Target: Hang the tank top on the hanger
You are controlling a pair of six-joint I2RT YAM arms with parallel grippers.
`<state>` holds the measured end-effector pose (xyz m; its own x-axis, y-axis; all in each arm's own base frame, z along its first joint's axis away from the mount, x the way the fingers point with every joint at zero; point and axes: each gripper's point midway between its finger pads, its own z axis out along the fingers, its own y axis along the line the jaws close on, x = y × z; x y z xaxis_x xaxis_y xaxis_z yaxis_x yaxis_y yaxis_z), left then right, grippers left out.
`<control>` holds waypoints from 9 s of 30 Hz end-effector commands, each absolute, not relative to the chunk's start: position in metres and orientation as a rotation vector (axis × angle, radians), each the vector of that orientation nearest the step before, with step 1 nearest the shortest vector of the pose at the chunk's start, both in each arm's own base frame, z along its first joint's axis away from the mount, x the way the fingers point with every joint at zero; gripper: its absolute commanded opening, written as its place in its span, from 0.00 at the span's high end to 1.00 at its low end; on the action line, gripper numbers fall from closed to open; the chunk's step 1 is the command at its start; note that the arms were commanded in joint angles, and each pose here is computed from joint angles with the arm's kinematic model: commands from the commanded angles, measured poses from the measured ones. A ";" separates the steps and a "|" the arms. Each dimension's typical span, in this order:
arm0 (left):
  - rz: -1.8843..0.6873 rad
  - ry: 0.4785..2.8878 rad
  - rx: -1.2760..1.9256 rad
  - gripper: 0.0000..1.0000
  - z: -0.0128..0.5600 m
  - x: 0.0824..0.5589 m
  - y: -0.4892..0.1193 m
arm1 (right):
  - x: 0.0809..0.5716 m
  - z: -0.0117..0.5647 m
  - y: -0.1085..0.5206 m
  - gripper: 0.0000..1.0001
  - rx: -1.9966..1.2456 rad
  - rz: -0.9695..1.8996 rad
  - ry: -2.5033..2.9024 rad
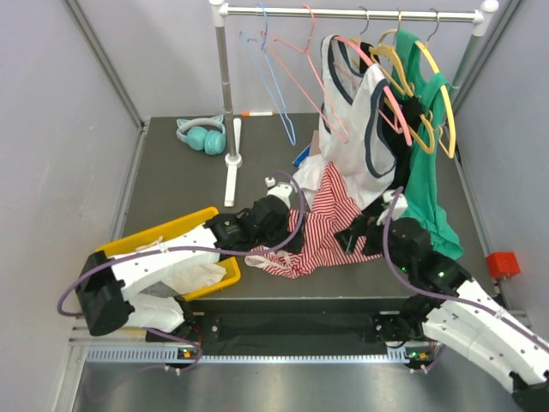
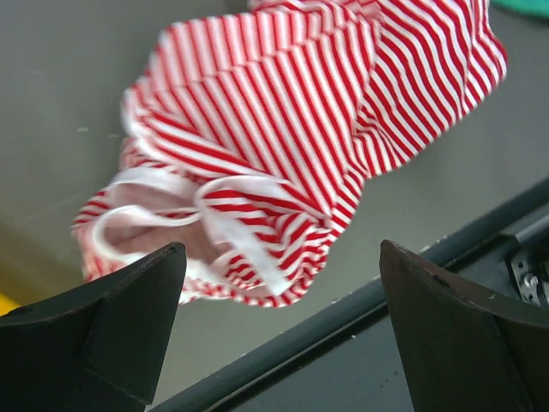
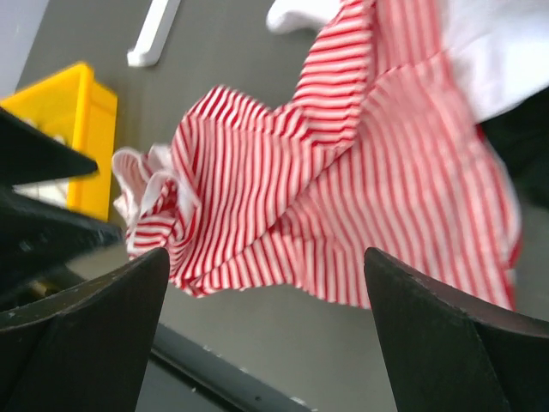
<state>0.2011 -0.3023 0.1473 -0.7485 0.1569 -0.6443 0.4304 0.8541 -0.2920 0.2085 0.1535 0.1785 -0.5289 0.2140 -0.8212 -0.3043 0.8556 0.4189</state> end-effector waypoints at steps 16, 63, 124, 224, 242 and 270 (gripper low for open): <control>-0.426 2.326 -0.143 0.10 0.141 0.211 -0.188 | 0.191 0.178 0.319 0.18 -0.374 0.716 2.026; -0.780 2.006 0.278 0.19 0.232 0.242 -0.279 | 0.254 0.212 0.325 1.00 -0.303 0.656 2.191; -0.707 2.091 0.198 1.00 0.268 0.252 -0.223 | 0.207 0.225 0.346 0.19 -0.510 0.863 2.041; -0.269 2.228 -0.109 1.00 0.160 0.336 -0.155 | 0.216 0.115 0.262 1.00 -0.251 0.545 2.440; -0.515 1.887 -0.121 1.00 0.257 0.261 -0.192 | 0.286 0.217 0.194 0.99 -0.076 0.309 2.259; -0.486 2.158 -0.121 0.01 0.159 0.237 -0.182 | 0.185 0.273 0.243 0.17 -0.591 0.760 2.083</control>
<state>0.2346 -0.1909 0.1619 -0.5748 -0.2444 -0.7810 0.0694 0.9364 -0.3441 0.2014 0.2054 0.1982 -0.6924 -0.1619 -0.7031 -0.4626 0.8475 0.2604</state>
